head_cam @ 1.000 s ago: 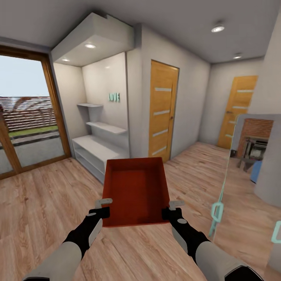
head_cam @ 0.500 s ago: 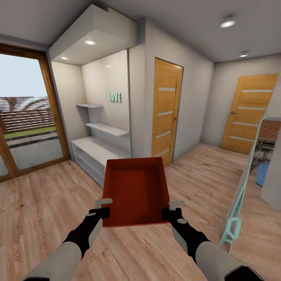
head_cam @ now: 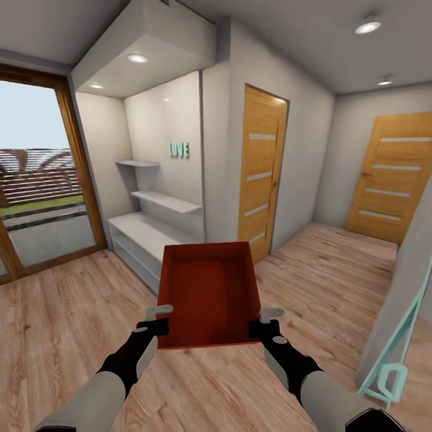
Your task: Move the two storage containers from the living room to the garage. In the garage, place one container on the floor and stack the other container on top of it (either order is fine).
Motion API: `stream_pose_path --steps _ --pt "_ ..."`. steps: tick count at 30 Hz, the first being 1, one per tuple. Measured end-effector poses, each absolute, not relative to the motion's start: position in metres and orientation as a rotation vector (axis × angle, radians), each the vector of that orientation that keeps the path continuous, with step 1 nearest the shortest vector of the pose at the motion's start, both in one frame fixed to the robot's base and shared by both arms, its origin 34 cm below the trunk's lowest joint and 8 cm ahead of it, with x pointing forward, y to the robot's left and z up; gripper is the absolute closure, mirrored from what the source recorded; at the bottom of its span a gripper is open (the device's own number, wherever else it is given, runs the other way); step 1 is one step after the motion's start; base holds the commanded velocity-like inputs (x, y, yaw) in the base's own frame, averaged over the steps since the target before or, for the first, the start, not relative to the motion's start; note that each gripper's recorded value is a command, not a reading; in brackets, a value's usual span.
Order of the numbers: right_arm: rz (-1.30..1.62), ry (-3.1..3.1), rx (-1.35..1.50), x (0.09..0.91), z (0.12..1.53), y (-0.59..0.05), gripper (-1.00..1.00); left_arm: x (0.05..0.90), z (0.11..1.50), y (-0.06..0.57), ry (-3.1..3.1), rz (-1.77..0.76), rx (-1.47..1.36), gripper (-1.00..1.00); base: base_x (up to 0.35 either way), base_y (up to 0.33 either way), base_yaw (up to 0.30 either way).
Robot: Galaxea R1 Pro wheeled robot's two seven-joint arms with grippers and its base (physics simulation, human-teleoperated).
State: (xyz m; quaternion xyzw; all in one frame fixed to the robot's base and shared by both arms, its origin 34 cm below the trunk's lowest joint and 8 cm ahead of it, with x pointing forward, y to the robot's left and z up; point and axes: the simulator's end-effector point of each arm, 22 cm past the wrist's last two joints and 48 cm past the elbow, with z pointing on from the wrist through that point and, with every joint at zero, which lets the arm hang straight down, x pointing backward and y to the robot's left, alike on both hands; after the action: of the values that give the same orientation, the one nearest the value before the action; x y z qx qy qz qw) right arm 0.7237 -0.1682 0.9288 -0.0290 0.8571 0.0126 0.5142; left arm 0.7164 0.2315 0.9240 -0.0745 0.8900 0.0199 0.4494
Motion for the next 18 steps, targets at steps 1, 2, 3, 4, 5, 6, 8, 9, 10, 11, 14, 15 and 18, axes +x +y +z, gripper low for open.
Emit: stream_pose_path --steps 1,2,3,4,5,6,8,9,10,11,14,15,18 --pt "0.03 2.06 -0.07 0.7237 0.9288 -0.1681 1.0 0.7164 0.9239 0.2315 2.201 0.049 -0.185 1.0 0.322 0.117 0.0" --pt "0.03 2.06 -0.07 0.7237 0.9288 -0.1681 1.0 0.7164 0.9239 0.2315 2.201 0.049 -0.184 1.0 0.322 0.117 0.0" --pt "0.03 2.06 -0.07 0.7237 0.9288 -0.1682 1.0 0.7164 0.9239 0.2315 2.201 0.049 -0.184 1.0 0.322 0.117 0.0" --pt "0.03 2.06 -0.07 0.7237 0.9288 -0.1682 1.0 0.7164 0.9239 0.2315 2.201 0.049 -0.184 1.0 0.322 0.117 0.0" --pt "0.03 2.06 -0.07 0.7237 0.9288 -0.1681 1.0 0.7164 0.924 0.2315 2.201 0.049 -0.184 1.0 0.322 0.117 0.0" --pt "0.03 2.06 -0.07 0.7237 0.9288 -0.1682 1.0 0.7164 0.9239 0.2315 2.201 0.049 -0.184 1.0 0.322 0.116 0.0" --pt "0.03 2.06 -0.07 0.7237 0.9288 -0.1681 1.0 0.7164 0.9239 0.2315 2.201 0.049 -0.184 1.0 0.322 0.102 0.0" --pt "0.03 2.06 -0.07 0.7237 0.9288 -0.1681 1.0 0.7164 0.9239 0.2316 2.201 0.049 -0.184 1.0 0.322 0.064 0.0" --pt "0.03 2.06 -0.07 0.7236 0.9288 -0.168 1.0 0.7164 0.9239 0.2317 2.201 0.049 -0.184 1.0 0.322 0.041 0.0" --pt "0.03 2.06 -0.07 0.7237 0.9289 -0.168 1.0 0.7164 0.924 0.2316 2.201 0.049 -0.184 1.0 0.319 0.013 0.0" --pt "0.03 2.06 -0.07 0.7238 0.9287 -0.1681 1.0 0.7165 0.9239 0.2315 2.201 0.049 -0.184 1.0 0.282 0.006 0.0" --pt "0.03 2.06 -0.069 0.7237 0.9286 -0.1681 1.0 0.7165 0.9238 0.2316 2.201 0.049 -0.184 1.0 0.218 0.002 0.0" --pt "0.03 2.061 -0.069 0.7239 0.9281 -0.1682 1.0 0.7167 0.9235 0.2314 2.202 0.049 -0.184 1.0 0.128 0.001 0.0"
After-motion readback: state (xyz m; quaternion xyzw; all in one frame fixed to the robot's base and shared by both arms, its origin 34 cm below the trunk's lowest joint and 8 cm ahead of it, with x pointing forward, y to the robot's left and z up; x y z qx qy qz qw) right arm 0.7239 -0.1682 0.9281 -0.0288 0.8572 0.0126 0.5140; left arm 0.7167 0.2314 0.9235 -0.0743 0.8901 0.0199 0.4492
